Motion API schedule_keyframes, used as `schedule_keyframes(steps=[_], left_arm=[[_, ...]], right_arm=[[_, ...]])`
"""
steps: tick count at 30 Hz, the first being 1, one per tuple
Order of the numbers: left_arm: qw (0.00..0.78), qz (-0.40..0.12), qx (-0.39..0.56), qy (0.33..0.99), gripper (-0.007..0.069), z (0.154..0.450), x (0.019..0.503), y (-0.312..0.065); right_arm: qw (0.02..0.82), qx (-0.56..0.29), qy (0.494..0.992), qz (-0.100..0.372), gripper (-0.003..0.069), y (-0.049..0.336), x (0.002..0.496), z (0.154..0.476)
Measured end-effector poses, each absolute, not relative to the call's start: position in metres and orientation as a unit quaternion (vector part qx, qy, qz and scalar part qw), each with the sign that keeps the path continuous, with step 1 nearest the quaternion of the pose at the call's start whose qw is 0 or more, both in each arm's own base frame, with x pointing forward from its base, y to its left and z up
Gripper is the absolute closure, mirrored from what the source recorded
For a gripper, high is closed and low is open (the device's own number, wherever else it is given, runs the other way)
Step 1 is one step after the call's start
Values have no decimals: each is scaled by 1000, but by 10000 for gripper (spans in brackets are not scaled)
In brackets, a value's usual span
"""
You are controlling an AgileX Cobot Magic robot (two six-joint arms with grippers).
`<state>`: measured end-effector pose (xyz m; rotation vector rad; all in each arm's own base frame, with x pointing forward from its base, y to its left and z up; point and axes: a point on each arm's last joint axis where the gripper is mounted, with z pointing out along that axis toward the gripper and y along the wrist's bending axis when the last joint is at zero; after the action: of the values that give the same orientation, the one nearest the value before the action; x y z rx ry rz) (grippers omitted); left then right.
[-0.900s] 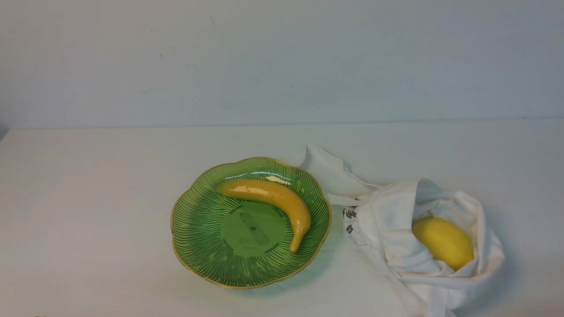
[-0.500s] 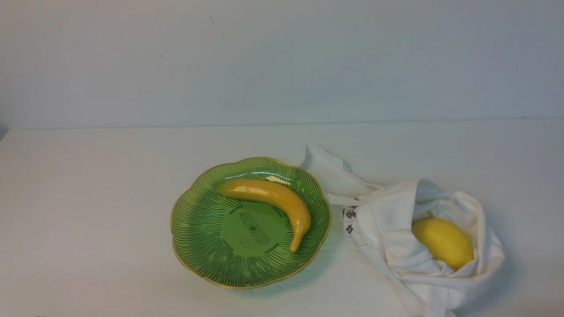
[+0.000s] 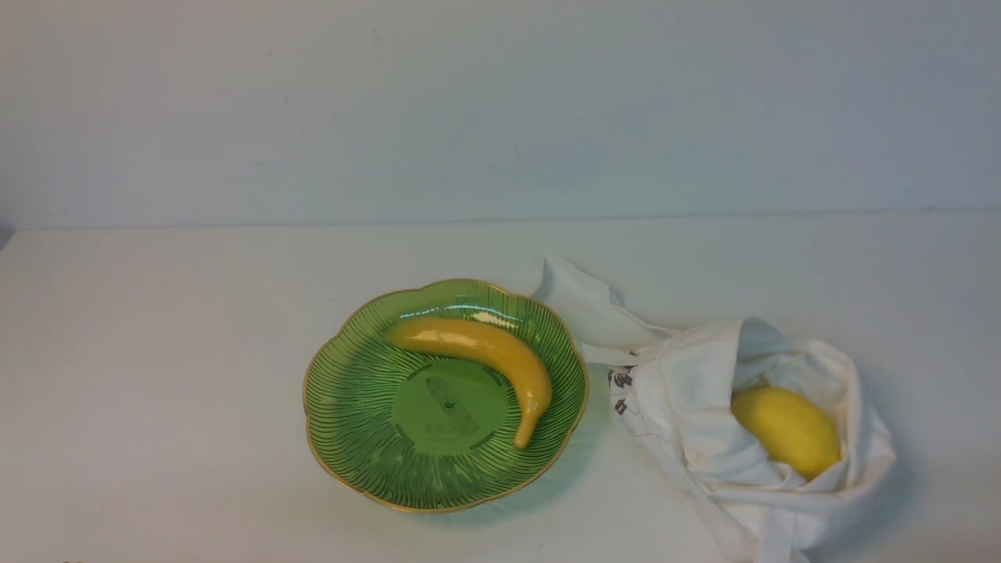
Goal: Take the fruit out of the cloth bag on the white table and place them on a plate.
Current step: 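Reach into the cloth bag and grasp the lemon with the right gripper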
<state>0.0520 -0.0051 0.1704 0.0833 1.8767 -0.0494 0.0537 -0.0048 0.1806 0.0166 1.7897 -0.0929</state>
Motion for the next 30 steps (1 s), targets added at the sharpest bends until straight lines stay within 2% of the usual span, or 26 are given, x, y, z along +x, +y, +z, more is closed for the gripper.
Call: schedule_keyframes(steps=[8, 12, 13, 16, 17, 18, 23, 27, 30], left_arm=[[590, -21, 36, 806, 633, 170, 52, -5], [590, -21, 36, 806, 633, 170, 52, -5], [590, -21, 36, 806, 633, 170, 52, -5], [590, -21, 36, 806, 633, 170, 52, -5], [590, -21, 36, 806, 633, 170, 52, -5], [590, -21, 36, 806, 633, 170, 52, -5], [590, -21, 36, 806, 633, 170, 52, -5], [590, -21, 36, 806, 633, 170, 52, -5], [590, -21, 36, 806, 633, 170, 52, -5]], right_arm=[[638, 1, 768, -48, 673, -5, 55, 183], [709, 86, 698, 54, 673, -3, 56, 198], [715, 98, 689, 67, 673, -3, 56, 200], [740, 190, 623, 166, 673, -5, 55, 211], [740, 196, 619, 173, 673, -5, 55, 212], [743, 221, 600, 200, 673, -7, 55, 214], [741, 261, 571, 236, 673, -9, 54, 217], [749, 271, 553, 244, 673, -11, 53, 219], [754, 213, 572, 242, 673, -3, 47, 251]])
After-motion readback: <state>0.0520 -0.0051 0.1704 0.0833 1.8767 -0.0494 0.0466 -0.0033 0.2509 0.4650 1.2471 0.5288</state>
